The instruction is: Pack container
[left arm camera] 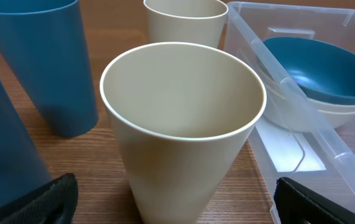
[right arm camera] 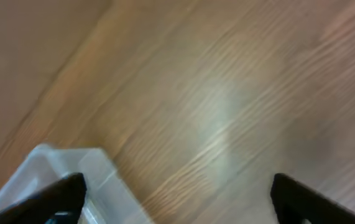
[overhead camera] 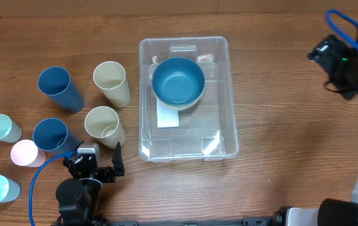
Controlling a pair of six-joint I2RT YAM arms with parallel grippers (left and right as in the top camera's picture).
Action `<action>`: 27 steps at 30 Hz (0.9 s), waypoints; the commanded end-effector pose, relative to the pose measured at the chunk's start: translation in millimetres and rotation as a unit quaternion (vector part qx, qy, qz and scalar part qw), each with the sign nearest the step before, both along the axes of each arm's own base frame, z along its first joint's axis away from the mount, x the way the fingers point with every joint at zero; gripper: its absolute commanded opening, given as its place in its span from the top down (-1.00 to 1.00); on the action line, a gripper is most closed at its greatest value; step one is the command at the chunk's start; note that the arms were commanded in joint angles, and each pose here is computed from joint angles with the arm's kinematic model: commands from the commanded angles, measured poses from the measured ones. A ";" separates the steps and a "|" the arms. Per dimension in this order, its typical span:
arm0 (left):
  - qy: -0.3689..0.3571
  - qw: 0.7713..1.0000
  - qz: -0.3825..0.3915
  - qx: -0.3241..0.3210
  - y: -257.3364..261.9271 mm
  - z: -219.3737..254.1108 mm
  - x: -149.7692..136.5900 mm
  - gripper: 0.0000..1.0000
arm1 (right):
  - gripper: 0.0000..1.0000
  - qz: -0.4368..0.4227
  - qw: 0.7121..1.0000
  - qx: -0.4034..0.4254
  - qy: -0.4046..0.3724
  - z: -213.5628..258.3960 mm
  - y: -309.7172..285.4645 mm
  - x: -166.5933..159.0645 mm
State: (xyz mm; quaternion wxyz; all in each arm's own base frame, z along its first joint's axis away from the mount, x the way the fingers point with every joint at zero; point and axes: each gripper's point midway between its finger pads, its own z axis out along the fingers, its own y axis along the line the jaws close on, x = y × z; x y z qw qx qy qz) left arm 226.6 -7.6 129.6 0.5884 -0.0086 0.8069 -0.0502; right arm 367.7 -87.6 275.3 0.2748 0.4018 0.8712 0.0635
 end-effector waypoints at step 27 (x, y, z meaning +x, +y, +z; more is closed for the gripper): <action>0.028 0.960 0.263 -0.089 76.4 225.6 11.2 -1.00 | -1.00 -0.052 0.998 0.045 0.003 0.1 -29.6 -17.7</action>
